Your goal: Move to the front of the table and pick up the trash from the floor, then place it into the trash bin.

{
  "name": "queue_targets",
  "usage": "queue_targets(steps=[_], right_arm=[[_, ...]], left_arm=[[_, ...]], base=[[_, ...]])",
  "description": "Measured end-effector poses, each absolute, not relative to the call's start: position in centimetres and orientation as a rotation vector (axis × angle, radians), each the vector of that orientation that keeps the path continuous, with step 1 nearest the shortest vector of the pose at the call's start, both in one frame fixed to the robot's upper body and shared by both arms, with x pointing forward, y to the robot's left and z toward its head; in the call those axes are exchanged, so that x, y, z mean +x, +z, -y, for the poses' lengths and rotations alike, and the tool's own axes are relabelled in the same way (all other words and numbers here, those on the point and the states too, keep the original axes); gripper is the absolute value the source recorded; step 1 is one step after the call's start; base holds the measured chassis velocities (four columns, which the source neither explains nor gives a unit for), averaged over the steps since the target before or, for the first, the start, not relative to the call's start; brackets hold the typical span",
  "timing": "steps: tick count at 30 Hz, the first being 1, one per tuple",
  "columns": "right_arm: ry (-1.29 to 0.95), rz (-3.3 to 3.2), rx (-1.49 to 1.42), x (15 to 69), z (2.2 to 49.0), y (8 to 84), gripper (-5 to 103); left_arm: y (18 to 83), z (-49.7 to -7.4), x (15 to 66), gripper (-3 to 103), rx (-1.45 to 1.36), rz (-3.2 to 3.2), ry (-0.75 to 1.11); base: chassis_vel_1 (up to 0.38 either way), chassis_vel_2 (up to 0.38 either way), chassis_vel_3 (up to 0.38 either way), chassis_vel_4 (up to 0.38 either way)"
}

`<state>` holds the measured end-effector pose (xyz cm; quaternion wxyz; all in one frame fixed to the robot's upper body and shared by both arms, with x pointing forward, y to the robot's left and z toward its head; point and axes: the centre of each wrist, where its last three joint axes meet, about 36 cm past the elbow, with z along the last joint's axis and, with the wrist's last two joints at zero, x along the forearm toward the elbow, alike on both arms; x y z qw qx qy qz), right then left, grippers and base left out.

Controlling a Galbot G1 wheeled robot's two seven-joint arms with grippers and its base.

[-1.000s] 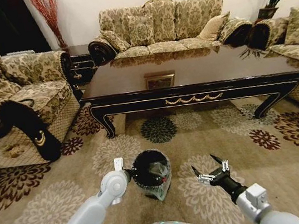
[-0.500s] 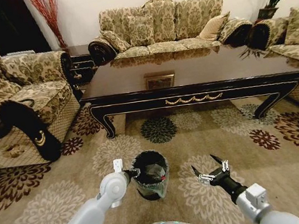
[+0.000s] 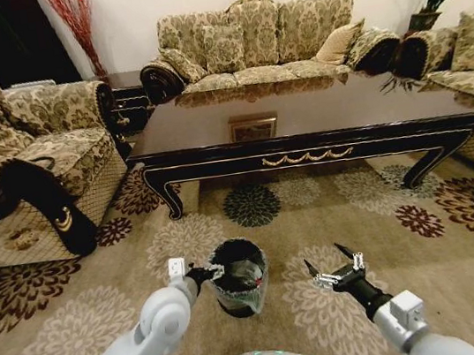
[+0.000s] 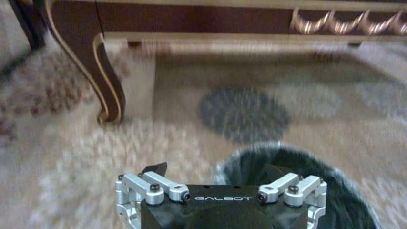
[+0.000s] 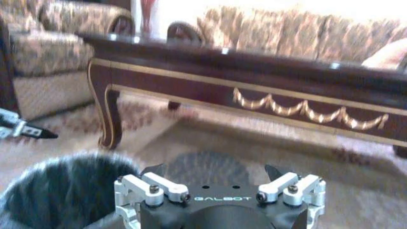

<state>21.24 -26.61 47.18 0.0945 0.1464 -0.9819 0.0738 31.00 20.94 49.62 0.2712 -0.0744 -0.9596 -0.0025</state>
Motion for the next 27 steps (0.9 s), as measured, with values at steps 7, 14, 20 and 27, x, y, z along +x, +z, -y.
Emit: queue_targets(steps=[7, 14, 20, 27], right_arm=[[0.091, 3.049, 0.363, 21.7, 25.9, 45.6, 100], [0.069, 3.115, 0.244, 23.0, 27.2, 43.5, 100], [0.073, 3.148, 0.175, 24.0, 28.7, 42.1, 100], [0.074, 3.165, 0.154, 24.1, 29.1, 40.8, 100]], left_arm=[[48.9, -24.2, 29.4, 100, -0.163, 2.837, 0.027], [47.0, -26.5, 28.3, 100, -0.094, 3.006, -0.091], [44.4, -27.7, 25.8, 100, -0.061, 3.076, -0.107], [42.1, -29.4, 21.4, 100, -0.049, 3.111, -0.087]], base=[[0.0, 0.0, 0.0, 0.0], [0.0, 0.0, 0.0, 0.0], [0.0, 0.0, 0.0, 0.0], [0.0, 0.0, 0.0, 0.0]])
